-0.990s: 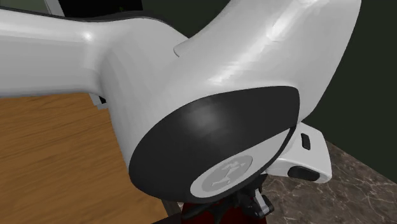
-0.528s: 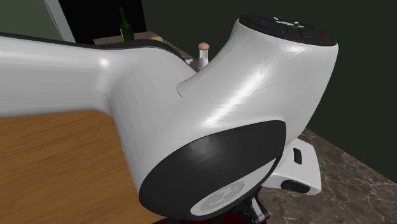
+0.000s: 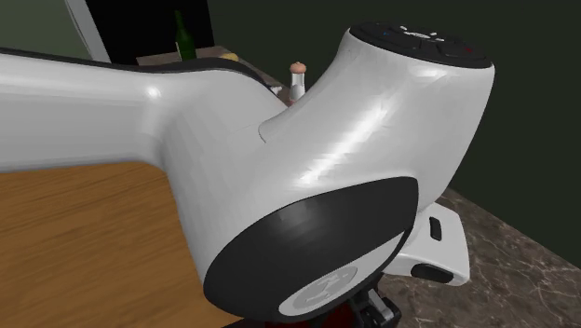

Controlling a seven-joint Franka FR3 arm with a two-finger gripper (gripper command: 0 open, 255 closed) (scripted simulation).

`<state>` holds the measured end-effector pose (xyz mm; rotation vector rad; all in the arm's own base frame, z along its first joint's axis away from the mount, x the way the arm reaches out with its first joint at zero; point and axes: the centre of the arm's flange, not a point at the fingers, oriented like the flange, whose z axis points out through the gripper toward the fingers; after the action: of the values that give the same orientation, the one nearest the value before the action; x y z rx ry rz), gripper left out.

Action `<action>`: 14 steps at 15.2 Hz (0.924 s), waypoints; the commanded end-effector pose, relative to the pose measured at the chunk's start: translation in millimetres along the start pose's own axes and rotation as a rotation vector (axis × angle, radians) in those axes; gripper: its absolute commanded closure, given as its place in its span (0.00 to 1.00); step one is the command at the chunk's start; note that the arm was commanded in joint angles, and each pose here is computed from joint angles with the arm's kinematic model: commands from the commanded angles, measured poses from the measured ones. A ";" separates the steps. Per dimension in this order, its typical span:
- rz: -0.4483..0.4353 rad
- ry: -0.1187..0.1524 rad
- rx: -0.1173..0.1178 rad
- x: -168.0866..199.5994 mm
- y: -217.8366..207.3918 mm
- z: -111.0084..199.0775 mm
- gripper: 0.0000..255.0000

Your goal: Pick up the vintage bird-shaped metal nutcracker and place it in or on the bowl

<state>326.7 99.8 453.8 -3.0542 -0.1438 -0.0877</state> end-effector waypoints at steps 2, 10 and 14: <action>0.000 0.000 0.000 0.0 0.0 0.0 0.00; 0.000 0.000 0.000 0.0 0.0 -50.0 0.00; 0.000 0.000 0.000 0.0 0.0 -50.0 0.00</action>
<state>324.1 95.5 503.5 -3.0542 -0.1438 -0.0877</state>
